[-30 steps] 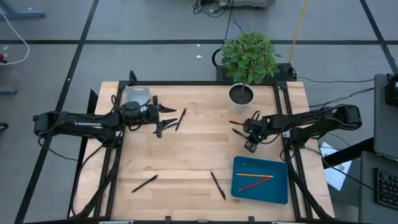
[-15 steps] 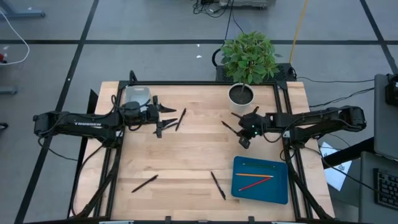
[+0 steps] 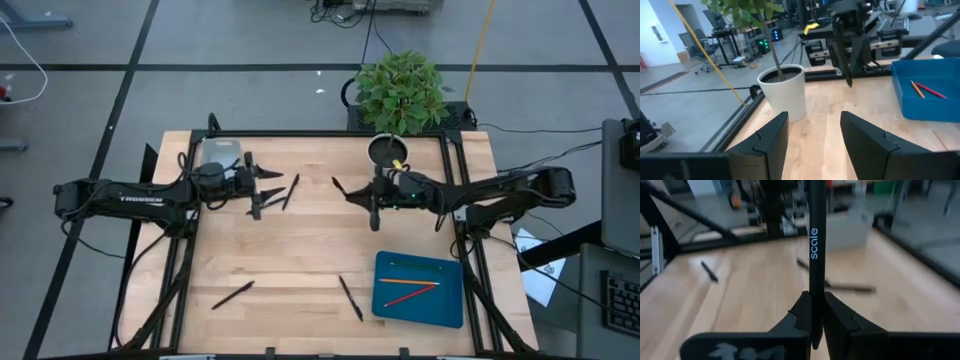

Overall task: Sort pens & pencils
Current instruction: Put the black pen into the white bin

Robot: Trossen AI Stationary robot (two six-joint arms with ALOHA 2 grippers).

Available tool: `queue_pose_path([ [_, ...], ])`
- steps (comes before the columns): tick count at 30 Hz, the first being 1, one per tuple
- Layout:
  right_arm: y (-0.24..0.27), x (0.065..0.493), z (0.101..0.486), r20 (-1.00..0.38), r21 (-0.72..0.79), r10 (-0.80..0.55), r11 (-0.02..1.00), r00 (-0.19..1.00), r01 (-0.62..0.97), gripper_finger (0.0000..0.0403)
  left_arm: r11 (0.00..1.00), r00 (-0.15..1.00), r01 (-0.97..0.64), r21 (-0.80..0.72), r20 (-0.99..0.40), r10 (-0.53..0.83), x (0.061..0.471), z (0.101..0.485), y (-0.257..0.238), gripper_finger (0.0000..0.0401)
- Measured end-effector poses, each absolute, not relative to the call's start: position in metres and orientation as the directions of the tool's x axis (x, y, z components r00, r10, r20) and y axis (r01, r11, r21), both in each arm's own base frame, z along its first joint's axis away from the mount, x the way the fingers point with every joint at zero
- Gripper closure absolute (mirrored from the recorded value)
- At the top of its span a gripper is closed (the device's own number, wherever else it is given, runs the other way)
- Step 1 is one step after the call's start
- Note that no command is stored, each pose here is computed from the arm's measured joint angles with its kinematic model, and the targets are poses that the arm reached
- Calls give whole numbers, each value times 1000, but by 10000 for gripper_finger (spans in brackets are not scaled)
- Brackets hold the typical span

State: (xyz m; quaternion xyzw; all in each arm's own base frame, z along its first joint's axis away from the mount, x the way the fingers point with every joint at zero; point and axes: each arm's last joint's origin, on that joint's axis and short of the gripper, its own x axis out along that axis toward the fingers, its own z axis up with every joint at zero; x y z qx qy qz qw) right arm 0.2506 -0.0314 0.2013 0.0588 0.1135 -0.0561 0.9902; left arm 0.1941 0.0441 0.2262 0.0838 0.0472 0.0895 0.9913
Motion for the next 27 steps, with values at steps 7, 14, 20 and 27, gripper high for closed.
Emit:
queue_pose_path([
  [7, -33, 266, 200, -69, 17, -101, 995, 992, 102, 391, 976, 985, -157, 152, -41, 165, 194, 230, 44, 215],
  [14, -32, 271, 196, -40, 17, -93, 995, 995, 94, 391, 993, 995, -88, 85, -41, 91, 196, 230, 36, 215],
  [20, -29, 271, 197, -35, 16, -82, 996, 996, 83, 391, 996, 998, -64, 62, -20, 66, 197, 232, 28, 215],
  [27, -29, 271, 200, 5, 29, -88, 996, 996, 87, 391, 999, 995, -36, 11, 94, 35, 204, 239, 21, 215],
])
